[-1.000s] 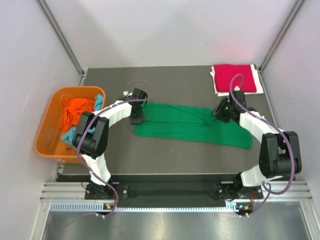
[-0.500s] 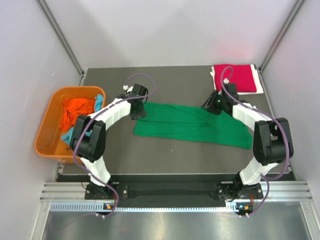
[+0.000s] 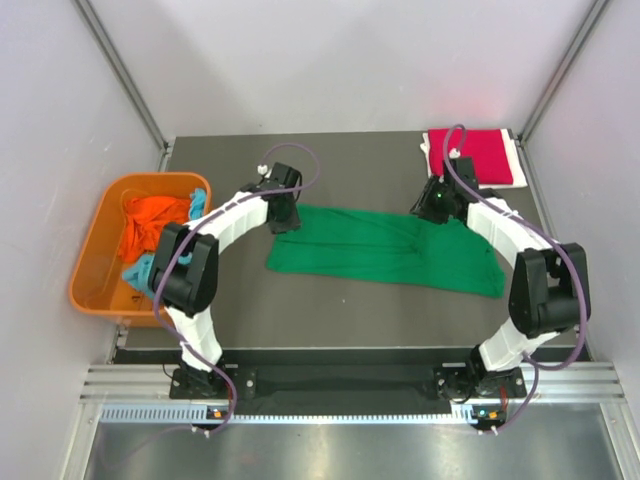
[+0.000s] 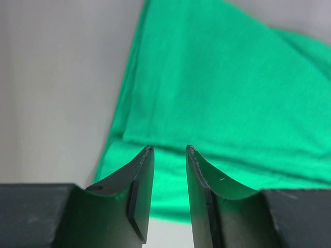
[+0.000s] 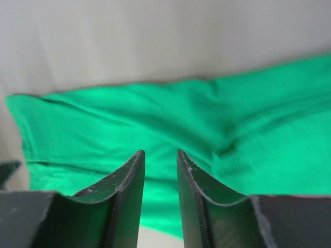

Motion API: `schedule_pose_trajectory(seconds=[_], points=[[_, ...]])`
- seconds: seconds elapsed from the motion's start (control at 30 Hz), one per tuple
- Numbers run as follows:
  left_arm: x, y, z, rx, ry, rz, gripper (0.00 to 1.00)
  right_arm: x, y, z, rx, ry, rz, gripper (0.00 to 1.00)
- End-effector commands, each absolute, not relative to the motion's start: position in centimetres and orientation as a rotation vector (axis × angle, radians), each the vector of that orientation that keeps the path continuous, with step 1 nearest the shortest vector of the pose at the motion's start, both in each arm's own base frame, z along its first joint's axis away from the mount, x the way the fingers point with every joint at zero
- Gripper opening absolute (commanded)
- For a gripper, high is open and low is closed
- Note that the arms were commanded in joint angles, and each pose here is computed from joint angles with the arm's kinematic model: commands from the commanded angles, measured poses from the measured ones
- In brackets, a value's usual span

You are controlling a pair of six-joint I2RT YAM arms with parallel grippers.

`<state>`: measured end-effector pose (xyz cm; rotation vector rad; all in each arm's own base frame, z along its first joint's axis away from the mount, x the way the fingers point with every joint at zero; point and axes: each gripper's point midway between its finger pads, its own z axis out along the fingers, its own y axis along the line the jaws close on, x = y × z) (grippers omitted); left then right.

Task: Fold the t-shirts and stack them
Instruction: Fold the tshirt

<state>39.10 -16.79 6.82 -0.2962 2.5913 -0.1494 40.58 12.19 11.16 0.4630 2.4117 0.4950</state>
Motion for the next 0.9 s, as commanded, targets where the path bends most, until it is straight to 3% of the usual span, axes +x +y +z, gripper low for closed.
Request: schedule_pose_trajectory(seconds=[0.0,0.3,0.47,0.63,0.87], points=[[41.0,-17.1,6.4,-0.247,2.583,-0.104,0.36,38.5,9.5,12.8,0.541,2.393,0.395,0.30],[40.8,-15.1,3.5,-0.236,2.634,0.086,0.32,36.6,4.9,12.9,0.715,2.365,0.333,0.25],[38.7,-12.3,2.2,-0.283,2.661,0.256,0.32,35.0,1.8,12.1,0.849,2.397,0.147,0.25],[36.3,-10.3,1.4,-0.315,2.677,0.372,0.32,33.5,-1.0,11.6,1.072,2.367,0.046,0.31],[34.0,-8.6,1.7,-0.344,2.667,0.430,0.31,33.5,-1.8,11.9,1.147,2.322,0.020,0.34]])
